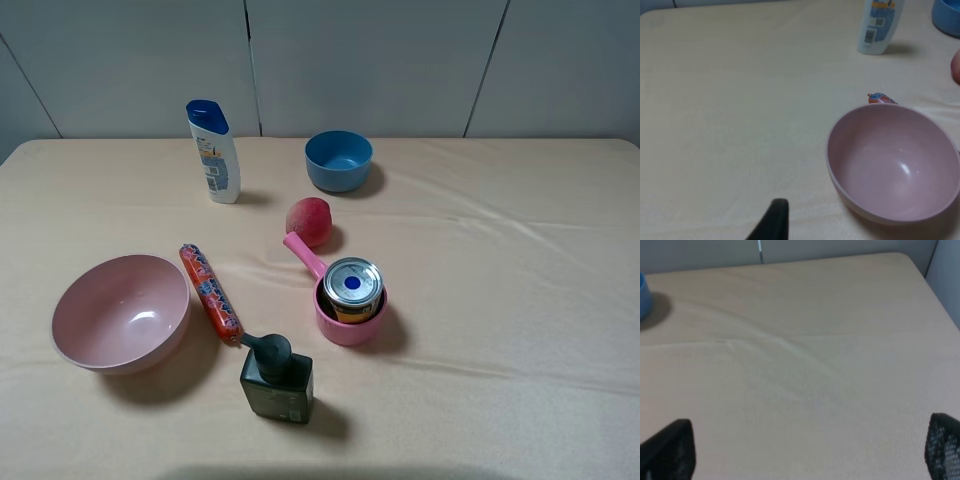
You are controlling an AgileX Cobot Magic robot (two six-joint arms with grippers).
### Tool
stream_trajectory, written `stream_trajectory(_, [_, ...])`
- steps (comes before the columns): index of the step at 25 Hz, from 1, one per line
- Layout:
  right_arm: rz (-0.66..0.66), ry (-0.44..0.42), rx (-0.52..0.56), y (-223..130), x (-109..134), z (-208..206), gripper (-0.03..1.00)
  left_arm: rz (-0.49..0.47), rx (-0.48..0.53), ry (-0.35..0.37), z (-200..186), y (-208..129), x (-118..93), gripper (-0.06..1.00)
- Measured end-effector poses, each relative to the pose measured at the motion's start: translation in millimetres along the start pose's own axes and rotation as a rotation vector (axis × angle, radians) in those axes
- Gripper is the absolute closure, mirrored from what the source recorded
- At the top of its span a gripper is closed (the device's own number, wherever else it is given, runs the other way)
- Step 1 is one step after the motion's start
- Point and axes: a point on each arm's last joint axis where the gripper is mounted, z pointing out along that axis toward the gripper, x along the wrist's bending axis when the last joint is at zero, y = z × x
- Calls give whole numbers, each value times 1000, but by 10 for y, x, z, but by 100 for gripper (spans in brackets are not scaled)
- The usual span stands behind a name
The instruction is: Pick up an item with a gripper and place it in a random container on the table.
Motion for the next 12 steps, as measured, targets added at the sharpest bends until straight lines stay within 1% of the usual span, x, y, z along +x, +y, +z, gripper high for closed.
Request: stream_trajectory(12, [-1, 0, -1, -1, 0, -1, 27, 0, 0, 0, 0, 0, 0, -5])
